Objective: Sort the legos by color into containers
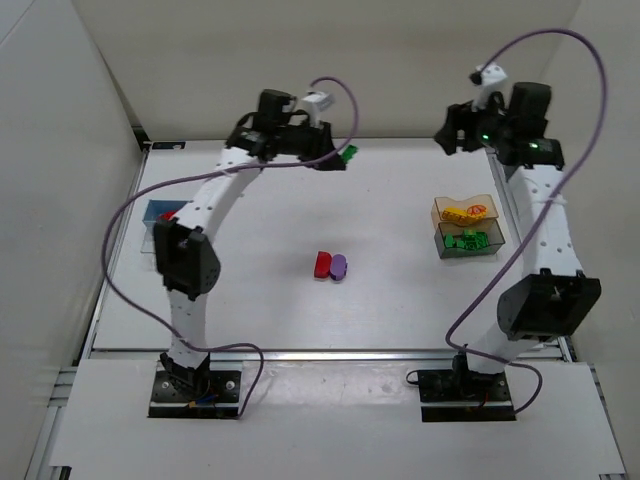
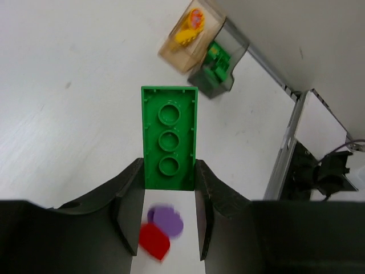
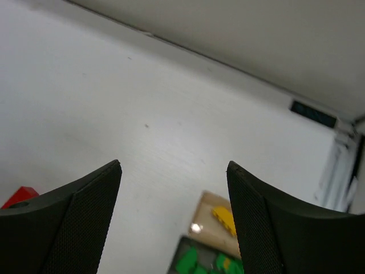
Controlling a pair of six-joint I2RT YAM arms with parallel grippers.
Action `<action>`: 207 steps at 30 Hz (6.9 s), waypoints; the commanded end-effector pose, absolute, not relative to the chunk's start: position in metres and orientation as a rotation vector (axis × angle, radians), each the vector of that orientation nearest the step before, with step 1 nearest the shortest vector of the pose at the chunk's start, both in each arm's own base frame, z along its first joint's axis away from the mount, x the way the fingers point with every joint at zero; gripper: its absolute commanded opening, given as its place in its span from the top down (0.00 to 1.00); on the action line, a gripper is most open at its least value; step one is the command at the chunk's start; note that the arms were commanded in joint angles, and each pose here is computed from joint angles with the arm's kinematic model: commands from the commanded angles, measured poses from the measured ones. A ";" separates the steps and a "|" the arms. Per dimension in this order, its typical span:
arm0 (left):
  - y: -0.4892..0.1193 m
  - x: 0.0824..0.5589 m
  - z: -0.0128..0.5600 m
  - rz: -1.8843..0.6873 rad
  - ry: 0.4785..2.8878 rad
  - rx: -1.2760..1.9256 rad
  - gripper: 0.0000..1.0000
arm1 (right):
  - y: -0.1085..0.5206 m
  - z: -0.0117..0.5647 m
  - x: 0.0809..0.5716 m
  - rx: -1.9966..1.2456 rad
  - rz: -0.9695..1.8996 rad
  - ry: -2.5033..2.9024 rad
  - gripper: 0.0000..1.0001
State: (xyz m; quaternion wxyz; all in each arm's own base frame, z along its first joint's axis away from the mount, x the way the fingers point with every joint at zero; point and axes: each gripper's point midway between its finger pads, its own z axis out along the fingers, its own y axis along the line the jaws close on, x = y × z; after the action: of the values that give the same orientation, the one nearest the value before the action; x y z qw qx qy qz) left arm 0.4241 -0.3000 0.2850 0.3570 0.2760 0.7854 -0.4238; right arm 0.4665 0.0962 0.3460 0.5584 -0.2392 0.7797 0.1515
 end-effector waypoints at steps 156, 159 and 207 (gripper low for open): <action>-0.096 0.371 0.285 -0.519 2.240 0.397 0.01 | 0.324 0.022 0.283 -1.763 0.662 2.022 0.13; -0.095 0.372 0.281 -0.518 2.252 0.390 0.01 | 0.326 0.021 0.285 -1.753 0.660 2.020 0.33; -0.209 0.355 0.254 -1.652 2.219 0.390 0.08 | 0.384 0.242 0.323 -1.349 0.903 1.675 1.00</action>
State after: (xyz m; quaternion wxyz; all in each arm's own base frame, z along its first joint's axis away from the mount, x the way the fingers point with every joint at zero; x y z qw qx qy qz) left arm 0.3536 -0.2032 0.2287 0.1509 0.1099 0.8028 -0.5663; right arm 0.3243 0.3729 0.1912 0.3407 -0.5279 0.6968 0.3460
